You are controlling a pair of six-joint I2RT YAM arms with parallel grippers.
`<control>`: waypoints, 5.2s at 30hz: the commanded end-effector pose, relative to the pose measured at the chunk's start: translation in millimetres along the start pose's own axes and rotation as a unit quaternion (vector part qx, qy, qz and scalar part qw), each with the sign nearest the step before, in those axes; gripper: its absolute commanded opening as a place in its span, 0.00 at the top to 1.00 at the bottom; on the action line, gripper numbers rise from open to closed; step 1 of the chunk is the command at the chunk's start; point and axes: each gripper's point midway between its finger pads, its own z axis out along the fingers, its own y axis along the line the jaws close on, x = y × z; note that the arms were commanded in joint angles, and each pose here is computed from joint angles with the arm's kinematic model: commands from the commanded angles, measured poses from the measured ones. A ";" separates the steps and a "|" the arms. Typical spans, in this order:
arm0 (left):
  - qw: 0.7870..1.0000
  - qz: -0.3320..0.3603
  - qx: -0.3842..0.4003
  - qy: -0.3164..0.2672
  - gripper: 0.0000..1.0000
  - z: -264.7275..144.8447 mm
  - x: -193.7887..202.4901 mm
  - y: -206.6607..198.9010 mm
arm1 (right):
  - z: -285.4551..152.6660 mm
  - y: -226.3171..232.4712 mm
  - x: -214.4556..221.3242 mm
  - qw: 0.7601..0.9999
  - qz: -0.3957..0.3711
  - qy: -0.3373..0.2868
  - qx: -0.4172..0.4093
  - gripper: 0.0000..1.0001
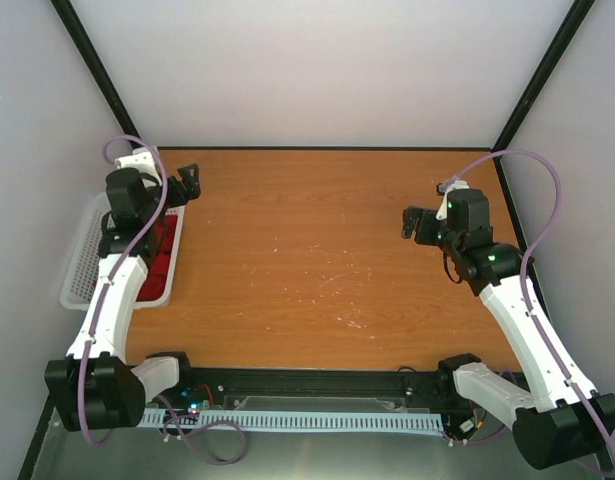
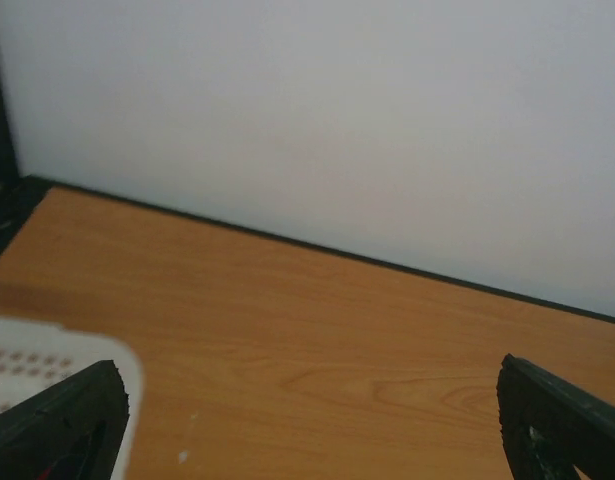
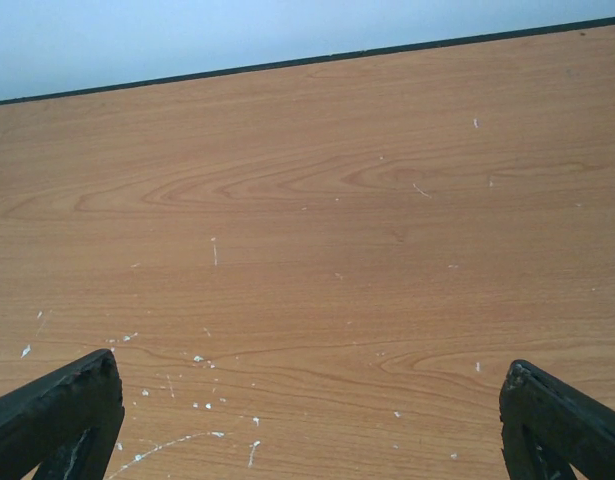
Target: Pin the brooch onto the clothing
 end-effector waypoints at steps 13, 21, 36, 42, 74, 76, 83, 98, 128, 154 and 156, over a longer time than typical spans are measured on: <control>0.867 -0.265 -0.399 0.137 0.00 -31.9 116.3 211.5 | -6.8 9.2 -10.9 0.997 -0.001 -0.067 -0.045 0.00; 0.813 -0.355 -0.396 0.237 0.11 -3.8 197.1 238.9 | -19.1 -1.3 -11.7 0.996 -0.001 -0.087 -0.022 0.00; 0.989 -0.131 -0.066 -0.023 0.99 -31.4 -99.2 65.3 | -17.5 0.2 -15.8 0.997 0.001 -0.076 -0.020 0.00; 0.982 0.006 0.178 -0.066 0.99 -61.3 -178.1 -105.8 | -14.9 3.7 -22.1 0.997 0.003 -0.074 -0.024 0.00; 0.900 -0.046 0.270 0.339 0.00 -1.7 200.1 -176.1 | 52.2 69.3 120.4 0.945 0.047 0.213 -0.242 0.00; 0.894 -0.018 0.282 0.347 0.00 12.4 205.6 -194.0 | 55.9 66.2 143.9 0.936 0.071 0.251 -0.237 0.00; 0.846 0.111 0.347 0.390 0.01 55.9 247.7 -279.4 | 56.1 19.0 203.3 0.940 0.125 0.306 -0.085 0.02; 0.747 0.205 0.330 0.539 0.32 19.3 392.4 -259.9 | 16.6 -20.6 134.3 0.978 0.170 0.117 -0.029 0.00; 0.858 -0.031 0.463 0.222 0.99 -39.4 99.5 -249.3 | 96.1 174.9 159.0 0.870 0.034 0.218 -0.440 0.02; 0.820 0.169 0.523 -0.161 0.94 -239.8 -130.1 -286.8 | -154.1 212.3 -125.2 0.853 -0.118 -0.162 -0.482 0.97; 0.808 0.177 0.526 -0.196 0.90 -269.0 -142.1 -284.1 | -184.9 203.4 -136.3 0.856 -0.131 -0.184 -0.465 0.97</control>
